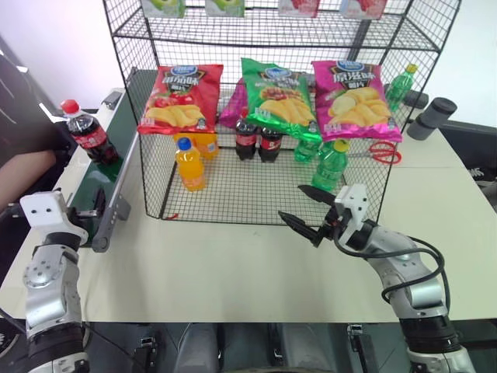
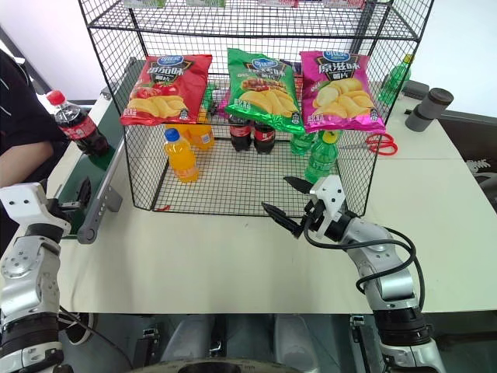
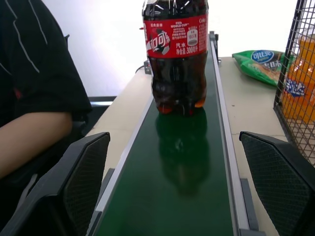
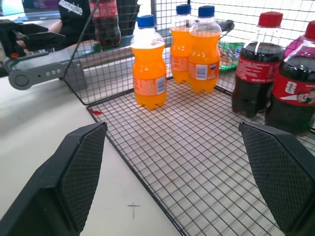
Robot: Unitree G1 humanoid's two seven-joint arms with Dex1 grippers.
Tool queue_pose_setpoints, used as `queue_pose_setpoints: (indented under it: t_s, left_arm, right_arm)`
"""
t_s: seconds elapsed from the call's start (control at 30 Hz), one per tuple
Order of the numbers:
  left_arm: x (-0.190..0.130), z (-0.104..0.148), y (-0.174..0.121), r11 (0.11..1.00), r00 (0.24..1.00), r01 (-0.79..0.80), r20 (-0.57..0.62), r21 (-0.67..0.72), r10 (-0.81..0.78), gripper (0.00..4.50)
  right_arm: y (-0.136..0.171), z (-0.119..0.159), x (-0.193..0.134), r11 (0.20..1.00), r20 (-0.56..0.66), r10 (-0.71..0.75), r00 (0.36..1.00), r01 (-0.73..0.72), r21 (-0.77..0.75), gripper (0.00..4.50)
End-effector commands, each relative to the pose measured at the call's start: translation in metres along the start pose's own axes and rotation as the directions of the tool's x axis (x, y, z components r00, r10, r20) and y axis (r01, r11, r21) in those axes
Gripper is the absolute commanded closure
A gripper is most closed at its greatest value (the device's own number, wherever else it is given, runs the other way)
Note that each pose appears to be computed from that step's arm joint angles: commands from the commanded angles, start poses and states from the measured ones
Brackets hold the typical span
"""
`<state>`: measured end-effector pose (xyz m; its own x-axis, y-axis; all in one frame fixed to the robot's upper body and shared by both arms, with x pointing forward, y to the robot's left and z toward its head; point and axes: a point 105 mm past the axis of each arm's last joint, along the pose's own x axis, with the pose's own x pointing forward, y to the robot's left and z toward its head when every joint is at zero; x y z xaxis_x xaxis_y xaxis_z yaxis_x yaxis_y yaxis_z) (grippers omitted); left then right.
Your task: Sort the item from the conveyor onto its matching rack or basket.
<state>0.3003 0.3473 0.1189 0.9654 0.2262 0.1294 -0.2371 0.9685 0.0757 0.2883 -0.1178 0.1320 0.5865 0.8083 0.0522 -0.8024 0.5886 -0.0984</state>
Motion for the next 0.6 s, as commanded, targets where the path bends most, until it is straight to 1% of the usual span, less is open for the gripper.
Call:
queue_pose_setpoints:
  t_s: [0.03, 0.6]
  left_arm:
    - [0.002, 0.0132, 0.0051, 1.0, 0.998, -0.02, 0.055, 0.018, 0.019, 0.0]
    - [0.0013, 0.0132, 0.0104, 0.998, 0.997, -0.055, 0.055, -0.001, 0.055, 0.0]
  right_arm:
    - [0.0148, 0.0175, 0.0039, 0.997, 0.059, 0.073, 0.996, -0.072, -0.011, 0.05]
    - [0.0162, 0.0092, 0.0054, 0.997, 0.044, 0.078, 0.996, -0.078, -0.01, 0.05]
